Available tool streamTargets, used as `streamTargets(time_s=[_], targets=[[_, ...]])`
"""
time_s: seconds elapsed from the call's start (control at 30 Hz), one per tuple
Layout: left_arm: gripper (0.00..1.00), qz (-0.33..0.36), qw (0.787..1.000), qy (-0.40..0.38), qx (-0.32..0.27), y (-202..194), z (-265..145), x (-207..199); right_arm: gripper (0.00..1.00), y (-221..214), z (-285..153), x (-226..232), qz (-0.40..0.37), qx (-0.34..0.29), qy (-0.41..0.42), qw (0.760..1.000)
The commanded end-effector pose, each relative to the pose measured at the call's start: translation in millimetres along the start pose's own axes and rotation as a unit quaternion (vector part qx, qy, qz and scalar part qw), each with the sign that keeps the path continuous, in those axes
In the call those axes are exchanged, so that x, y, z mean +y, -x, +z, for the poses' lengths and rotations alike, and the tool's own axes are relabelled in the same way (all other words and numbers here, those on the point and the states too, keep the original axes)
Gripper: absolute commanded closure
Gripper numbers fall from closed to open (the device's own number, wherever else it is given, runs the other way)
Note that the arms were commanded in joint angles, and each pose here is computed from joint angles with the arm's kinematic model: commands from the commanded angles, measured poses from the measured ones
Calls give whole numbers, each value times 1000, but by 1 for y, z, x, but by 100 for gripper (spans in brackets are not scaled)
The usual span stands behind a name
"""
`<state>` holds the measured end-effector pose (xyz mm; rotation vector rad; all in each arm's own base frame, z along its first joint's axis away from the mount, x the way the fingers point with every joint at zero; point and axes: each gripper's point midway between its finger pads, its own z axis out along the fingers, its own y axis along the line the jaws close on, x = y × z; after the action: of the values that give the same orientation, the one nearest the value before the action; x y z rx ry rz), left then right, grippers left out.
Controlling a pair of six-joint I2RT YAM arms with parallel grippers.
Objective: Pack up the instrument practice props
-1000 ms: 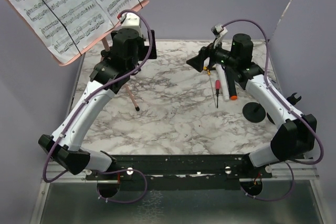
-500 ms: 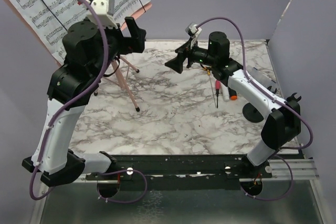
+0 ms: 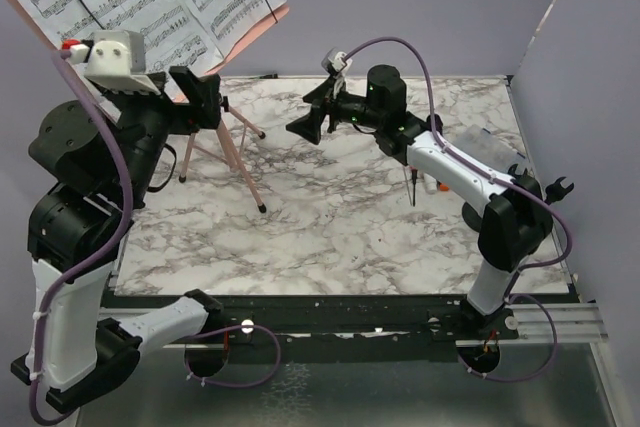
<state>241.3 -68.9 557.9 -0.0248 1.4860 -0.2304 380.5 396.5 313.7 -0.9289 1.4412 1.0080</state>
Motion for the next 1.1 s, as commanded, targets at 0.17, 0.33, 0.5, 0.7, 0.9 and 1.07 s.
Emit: streamTargets(time_s=[0.17, 0.33, 0.5, 0.7, 0.9, 1.07], targets=[[17, 34, 967, -234, 94, -101, 23, -89, 0, -12, -29, -23, -48, 12, -99, 994], [21, 39, 969, -213, 119, -146, 35, -83, 0, -32, -64, -42, -48, 37, -173, 983], [23, 54, 980, -142, 130, -186, 48, -62, 0, -45, -94, -50, -42, 52, -217, 974], [24, 65, 992, -66, 82, -213, 48, -33, 0, -48, -113, -50, -40, 57, -243, 968], [20, 12, 999, -23, 32, -255, 31, -4, 0, -47, -127, -47, -43, 57, -257, 964], [19, -50, 998, 24, 12, -279, 19, 18, 0, -49, -140, -43, -49, 62, -268, 960]])
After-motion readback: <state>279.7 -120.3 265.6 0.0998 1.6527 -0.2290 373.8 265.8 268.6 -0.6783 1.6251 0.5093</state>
